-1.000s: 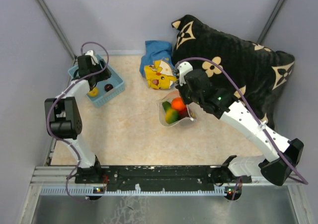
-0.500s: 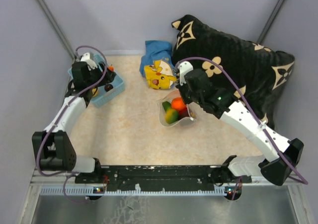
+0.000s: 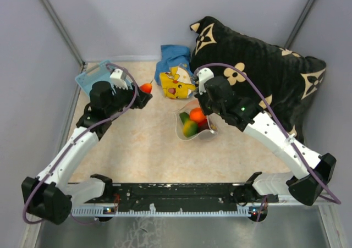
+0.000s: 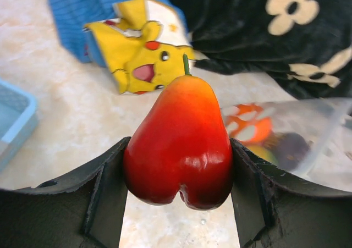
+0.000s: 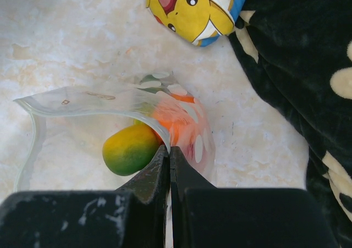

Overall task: Place the food in the zip-top bag and seal the zipper
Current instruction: Pick up the fake fruit from the bin, then place the fake fruit in the zipper food storage bag.

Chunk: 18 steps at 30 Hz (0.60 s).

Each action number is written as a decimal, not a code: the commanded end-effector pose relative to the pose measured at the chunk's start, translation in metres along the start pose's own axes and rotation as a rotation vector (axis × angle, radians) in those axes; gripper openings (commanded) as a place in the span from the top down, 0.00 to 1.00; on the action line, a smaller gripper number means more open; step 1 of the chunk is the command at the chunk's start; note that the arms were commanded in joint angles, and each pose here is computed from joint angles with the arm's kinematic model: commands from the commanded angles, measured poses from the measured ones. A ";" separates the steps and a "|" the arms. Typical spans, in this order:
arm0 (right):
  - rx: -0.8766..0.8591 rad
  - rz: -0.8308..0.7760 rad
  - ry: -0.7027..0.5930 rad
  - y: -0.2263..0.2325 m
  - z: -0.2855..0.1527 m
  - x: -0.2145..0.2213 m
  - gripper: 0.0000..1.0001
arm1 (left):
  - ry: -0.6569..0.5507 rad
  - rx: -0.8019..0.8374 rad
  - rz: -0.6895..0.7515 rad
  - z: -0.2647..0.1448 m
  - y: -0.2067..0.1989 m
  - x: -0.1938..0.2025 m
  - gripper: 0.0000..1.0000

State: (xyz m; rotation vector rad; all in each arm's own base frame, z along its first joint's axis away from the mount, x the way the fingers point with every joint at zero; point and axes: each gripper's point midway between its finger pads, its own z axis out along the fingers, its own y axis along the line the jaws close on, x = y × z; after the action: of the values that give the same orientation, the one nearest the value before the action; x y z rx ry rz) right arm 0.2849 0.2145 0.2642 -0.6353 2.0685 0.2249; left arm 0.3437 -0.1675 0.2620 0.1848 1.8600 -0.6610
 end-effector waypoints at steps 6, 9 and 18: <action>0.000 0.036 -0.102 -0.002 -0.008 -0.033 1.00 | -0.013 0.254 0.143 -0.033 -0.076 0.009 0.45; 0.002 0.034 -0.098 -0.002 -0.008 -0.032 1.00 | -0.039 0.322 0.176 -0.042 -0.092 0.009 0.45; -0.003 0.040 -0.093 -0.001 -0.007 -0.032 1.00 | -0.071 0.539 0.331 -0.054 -0.153 0.023 0.46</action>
State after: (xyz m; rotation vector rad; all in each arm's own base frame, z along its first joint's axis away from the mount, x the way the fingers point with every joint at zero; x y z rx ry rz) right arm 0.2846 0.2151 0.2642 -0.6231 2.0725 0.2329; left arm 0.2420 -0.2476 0.2940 0.6450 1.6259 -0.8854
